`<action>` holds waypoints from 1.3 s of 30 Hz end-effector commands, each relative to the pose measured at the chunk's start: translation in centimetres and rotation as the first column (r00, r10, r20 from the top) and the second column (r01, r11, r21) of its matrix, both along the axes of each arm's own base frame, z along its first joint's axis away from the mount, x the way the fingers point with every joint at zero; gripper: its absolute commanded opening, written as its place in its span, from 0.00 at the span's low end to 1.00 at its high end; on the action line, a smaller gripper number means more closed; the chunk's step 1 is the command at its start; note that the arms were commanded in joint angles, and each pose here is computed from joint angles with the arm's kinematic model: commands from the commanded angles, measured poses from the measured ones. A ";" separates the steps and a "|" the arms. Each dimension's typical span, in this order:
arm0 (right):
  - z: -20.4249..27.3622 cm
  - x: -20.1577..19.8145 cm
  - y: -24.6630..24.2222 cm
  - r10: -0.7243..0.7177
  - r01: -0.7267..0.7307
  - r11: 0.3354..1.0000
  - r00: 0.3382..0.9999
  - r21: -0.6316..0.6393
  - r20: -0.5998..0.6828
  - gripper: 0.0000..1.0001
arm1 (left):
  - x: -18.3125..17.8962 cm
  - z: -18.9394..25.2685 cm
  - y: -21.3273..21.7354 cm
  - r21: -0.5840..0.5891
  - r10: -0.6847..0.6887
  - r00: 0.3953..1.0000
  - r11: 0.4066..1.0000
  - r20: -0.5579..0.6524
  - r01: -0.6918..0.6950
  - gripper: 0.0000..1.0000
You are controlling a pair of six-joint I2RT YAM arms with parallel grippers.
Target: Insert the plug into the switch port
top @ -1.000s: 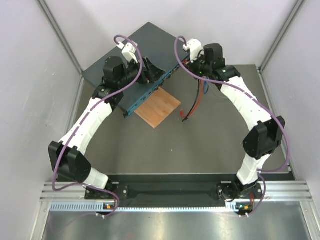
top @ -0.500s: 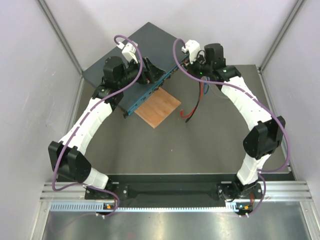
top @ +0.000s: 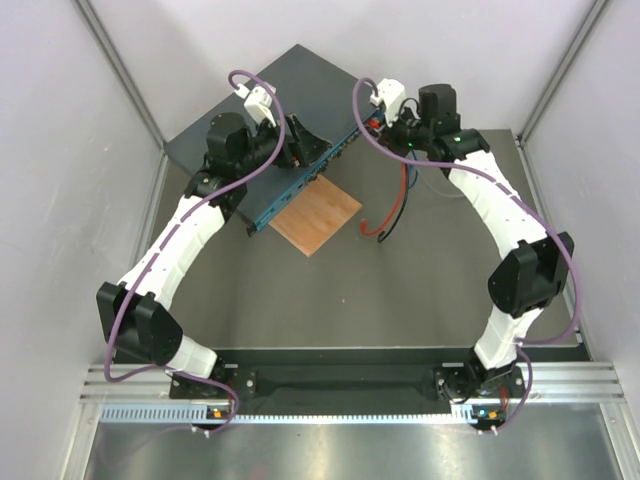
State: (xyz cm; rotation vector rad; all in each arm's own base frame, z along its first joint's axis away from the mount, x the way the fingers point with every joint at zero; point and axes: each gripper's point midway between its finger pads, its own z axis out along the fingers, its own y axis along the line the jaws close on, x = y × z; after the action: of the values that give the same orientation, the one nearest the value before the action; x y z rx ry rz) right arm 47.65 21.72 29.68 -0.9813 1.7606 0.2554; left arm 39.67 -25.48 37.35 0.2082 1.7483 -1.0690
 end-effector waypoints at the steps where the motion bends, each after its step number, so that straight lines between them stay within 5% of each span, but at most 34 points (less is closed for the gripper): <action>1: 4.6 -0.3 1.8 0.113 -0.122 0.990 0.987 0.075 0.113 0.00 | 0.4 1.3 -0.1 -0.030 -0.005 0.998 1.000 0.056 0.007 0.86; 6: 5.0 -1.2 3.3 0.191 -0.203 0.970 0.977 0.130 0.097 0.00 | 0.4 1.3 -0.1 -0.034 -0.005 0.999 0.999 0.053 0.007 0.86; 21: 2.9 0.9 0.8 0.108 -0.114 0.991 0.990 0.068 0.087 0.00 | 0.3 1.5 -0.1 -0.038 -0.003 0.999 0.999 0.052 0.005 0.86; 39: 5.4 2.2 1.4 0.099 -0.113 0.984 0.989 0.135 0.110 0.00 | 0.5 1.1 -0.1 -0.039 -0.001 0.999 0.999 0.036 0.003 0.86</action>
State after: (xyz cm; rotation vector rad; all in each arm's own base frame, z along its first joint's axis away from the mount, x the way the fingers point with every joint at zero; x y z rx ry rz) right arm 48.40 21.62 29.69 -0.9862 1.7676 0.3833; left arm 39.69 -25.47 37.54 0.1918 1.7469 -1.0853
